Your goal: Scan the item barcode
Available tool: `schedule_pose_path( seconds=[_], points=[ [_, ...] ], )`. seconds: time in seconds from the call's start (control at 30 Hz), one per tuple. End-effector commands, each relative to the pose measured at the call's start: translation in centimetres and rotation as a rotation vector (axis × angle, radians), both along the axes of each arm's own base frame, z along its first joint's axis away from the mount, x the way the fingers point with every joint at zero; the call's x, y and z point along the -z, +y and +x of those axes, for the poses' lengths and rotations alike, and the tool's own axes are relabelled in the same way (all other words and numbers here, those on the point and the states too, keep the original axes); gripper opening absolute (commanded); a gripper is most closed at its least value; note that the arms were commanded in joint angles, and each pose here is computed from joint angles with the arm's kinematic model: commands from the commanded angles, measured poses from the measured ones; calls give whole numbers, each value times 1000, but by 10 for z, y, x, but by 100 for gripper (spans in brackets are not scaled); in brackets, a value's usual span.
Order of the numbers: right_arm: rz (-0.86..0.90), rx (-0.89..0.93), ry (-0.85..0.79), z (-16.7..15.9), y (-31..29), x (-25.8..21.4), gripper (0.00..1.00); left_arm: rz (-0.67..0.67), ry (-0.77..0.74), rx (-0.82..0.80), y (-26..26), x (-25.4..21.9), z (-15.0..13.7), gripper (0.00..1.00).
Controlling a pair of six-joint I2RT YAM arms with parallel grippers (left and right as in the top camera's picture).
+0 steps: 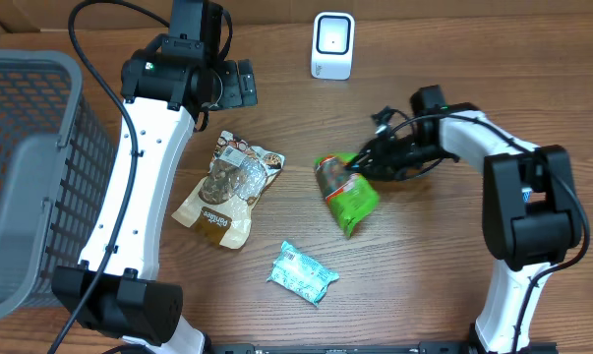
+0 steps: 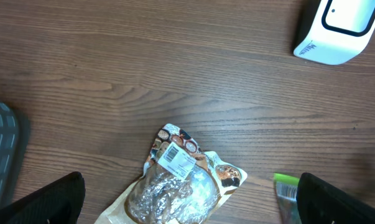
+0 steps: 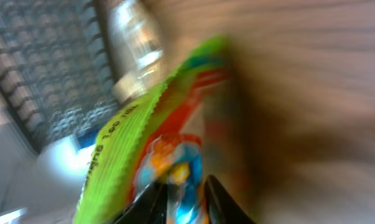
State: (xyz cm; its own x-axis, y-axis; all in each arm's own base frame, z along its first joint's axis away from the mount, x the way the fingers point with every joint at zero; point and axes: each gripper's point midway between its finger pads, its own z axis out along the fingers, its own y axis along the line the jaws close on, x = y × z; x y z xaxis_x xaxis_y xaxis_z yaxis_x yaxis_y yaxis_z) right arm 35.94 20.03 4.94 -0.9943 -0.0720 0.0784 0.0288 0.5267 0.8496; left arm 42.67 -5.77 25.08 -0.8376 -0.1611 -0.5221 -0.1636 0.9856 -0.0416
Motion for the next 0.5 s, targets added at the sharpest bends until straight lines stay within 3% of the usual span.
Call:
schedule_pose_path(
  seconds=[0.0, 0.2, 0.33, 0.4, 0.47],
  points=[
    [-373, 123, -3, 18, -58, 35, 29, 11, -30, 12, 3, -12, 0, 100],
    [-671, 168, 6, 24, -110, 46, 38, 11, -30, 12, 3, -12, 0, 99],
    [-608, 99, -52, 36, -100, 13, 43, 11, -30, 12, 3, -12, 0, 100],
    [-557, 53, -79, 37, -91, -3, 53, 11, -30, 12, 3, -12, 0, 100],
    [-546, 31, -85, 35, -86, -6, 69, 11, -30, 12, 3, -12, 0, 100]
  ],
)
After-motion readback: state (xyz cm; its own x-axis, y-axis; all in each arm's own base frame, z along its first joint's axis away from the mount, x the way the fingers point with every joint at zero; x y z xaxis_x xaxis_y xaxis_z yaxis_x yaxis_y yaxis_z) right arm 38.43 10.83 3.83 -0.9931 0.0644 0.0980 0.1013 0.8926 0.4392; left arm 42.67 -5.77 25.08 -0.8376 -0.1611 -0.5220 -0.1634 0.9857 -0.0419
